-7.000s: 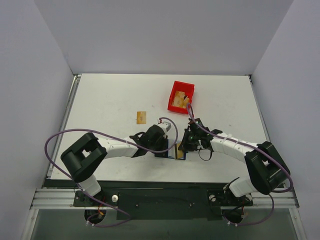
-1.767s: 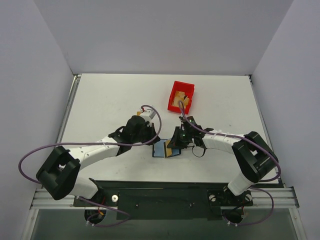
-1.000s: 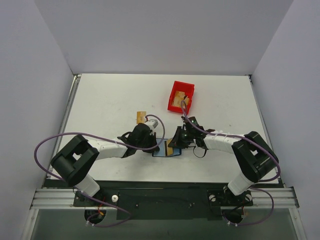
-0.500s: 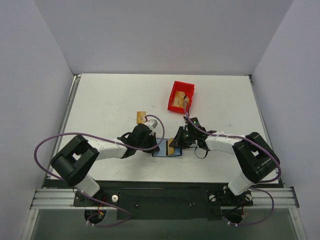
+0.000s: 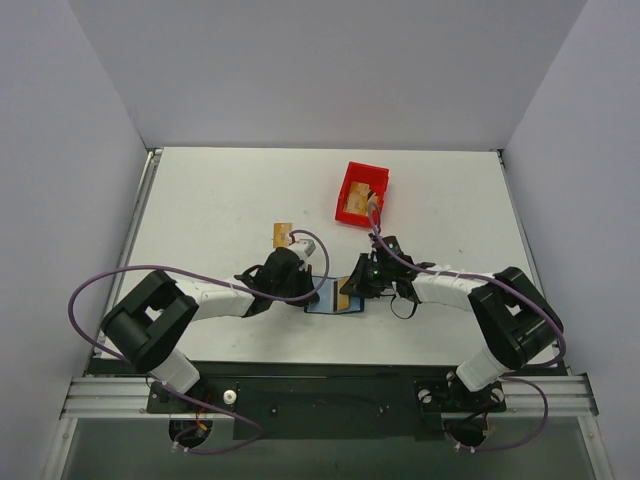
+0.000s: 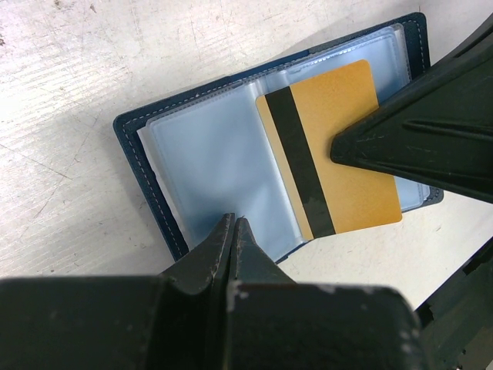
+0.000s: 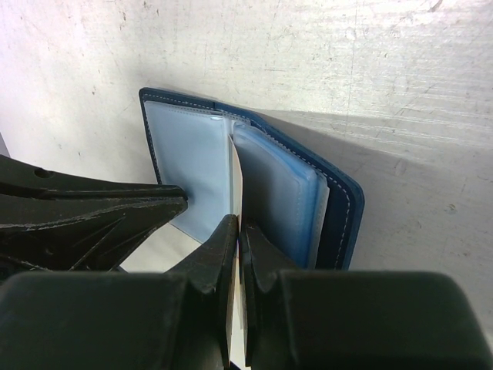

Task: Put the credit cards into the card holder
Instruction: Insert the credit card into the card holder.

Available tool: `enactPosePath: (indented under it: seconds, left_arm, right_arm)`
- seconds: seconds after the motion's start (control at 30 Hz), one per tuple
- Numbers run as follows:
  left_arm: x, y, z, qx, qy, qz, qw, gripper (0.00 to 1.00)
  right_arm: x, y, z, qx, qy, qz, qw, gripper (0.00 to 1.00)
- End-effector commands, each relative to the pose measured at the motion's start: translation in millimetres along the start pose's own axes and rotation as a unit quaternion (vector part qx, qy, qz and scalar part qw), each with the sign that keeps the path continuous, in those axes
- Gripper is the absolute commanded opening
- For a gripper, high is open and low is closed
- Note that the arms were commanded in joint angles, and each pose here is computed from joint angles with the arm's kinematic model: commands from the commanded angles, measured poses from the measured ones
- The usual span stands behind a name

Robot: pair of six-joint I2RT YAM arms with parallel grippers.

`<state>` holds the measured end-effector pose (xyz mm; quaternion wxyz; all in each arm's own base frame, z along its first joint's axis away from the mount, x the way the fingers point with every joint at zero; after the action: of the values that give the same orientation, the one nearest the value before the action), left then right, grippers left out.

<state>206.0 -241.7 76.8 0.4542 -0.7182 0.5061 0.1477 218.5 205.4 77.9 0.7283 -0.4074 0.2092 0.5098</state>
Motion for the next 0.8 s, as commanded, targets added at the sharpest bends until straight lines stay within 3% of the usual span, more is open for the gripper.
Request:
enactPosePath:
  seconds: [0.0, 0.77]
  left_arm:
    - [-2, 5, 8, 0.002, -0.025, 0.004, 1.000, 0.00]
    - [-3, 7, 10, 0.002, -0.030, 0.008, 1.000, 0.00]
  right_arm:
    - [2, 6, -13, 0.007, 0.031, 0.010, 0.999, 0.00]
    - [20, 22, -25, 0.020, 0.002, 0.027, 0.999, 0.00]
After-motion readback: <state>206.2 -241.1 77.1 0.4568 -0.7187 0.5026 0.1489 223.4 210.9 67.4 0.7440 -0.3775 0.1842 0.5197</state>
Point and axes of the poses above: each gripper's point midway between its finger pads, its own x axis out along the fingers, its own z axis along the line the jaws close on, y = z × x, the point moved 8 cm from there along -x, back along the fingers, and after that the axes turned 8 degrees about -x, right-handed, at the moved point
